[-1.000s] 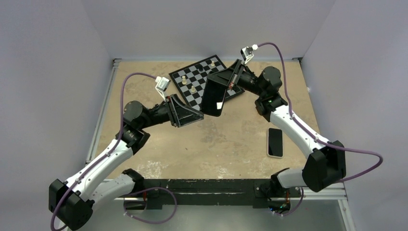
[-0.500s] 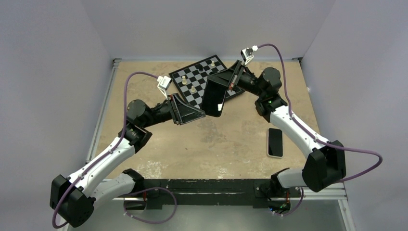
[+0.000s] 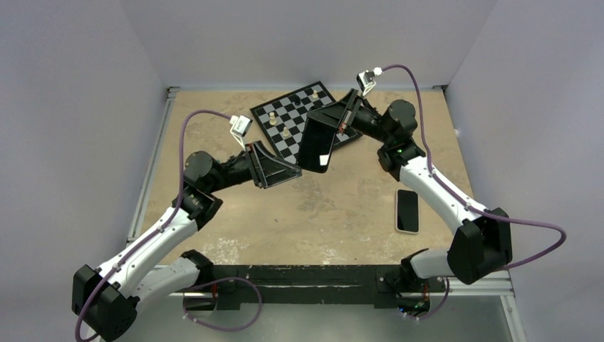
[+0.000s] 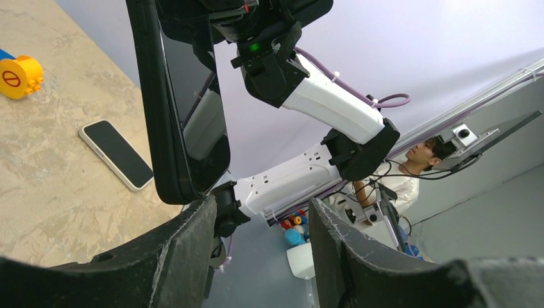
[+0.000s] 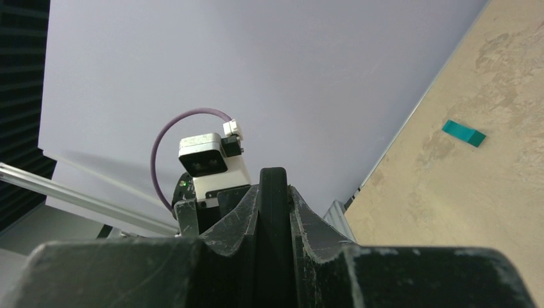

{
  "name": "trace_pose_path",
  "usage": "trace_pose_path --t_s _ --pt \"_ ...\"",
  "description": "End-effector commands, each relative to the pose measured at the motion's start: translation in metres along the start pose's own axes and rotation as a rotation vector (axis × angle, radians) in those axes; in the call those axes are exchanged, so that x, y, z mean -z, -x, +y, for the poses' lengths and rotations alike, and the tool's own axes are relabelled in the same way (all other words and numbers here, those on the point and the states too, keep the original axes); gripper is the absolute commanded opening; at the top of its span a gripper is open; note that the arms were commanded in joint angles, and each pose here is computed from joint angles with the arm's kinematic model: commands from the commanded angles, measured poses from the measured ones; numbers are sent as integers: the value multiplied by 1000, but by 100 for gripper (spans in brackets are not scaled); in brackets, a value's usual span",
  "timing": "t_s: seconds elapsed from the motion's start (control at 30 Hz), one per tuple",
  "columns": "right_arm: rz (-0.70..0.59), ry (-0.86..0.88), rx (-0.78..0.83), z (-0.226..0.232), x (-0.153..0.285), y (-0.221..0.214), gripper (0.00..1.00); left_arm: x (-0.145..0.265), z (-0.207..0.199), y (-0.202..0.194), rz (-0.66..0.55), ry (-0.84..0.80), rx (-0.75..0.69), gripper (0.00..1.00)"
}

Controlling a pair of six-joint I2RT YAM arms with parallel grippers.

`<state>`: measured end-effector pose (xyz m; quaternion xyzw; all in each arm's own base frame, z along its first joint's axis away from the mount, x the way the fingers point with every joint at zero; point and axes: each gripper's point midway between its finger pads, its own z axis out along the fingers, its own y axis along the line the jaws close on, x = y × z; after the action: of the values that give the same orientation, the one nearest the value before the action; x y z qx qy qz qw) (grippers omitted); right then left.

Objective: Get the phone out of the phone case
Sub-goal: Remove the phone case from the phone.

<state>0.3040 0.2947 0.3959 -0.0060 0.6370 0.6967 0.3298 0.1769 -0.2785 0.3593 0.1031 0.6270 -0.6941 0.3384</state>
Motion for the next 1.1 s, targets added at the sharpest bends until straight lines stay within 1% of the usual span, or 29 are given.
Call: trace_pose_path --t_s 0.0,0.4,0.63,0.73,0.93,1.07 --pt "-45 107 55 45 5 10 0 -1 -1 2 -11 -2 -24 59" --pt "-31 137 28 49 6 7 0 1 6 0 -19 14 -15 60" --pt "-20 140 31 49 7 5 0 -5 5 8 -31 17 -12 60" --pt "-19 117 51 46 9 2 0 -9 1 13 -37 -6 -18 60" --pt "-50 79 79 40 8 9 0 0 1 0 -16 -15 2 60" --pt "-63 54 95 32 5 14 0 6 -6 -6 -13 -46 26 61"
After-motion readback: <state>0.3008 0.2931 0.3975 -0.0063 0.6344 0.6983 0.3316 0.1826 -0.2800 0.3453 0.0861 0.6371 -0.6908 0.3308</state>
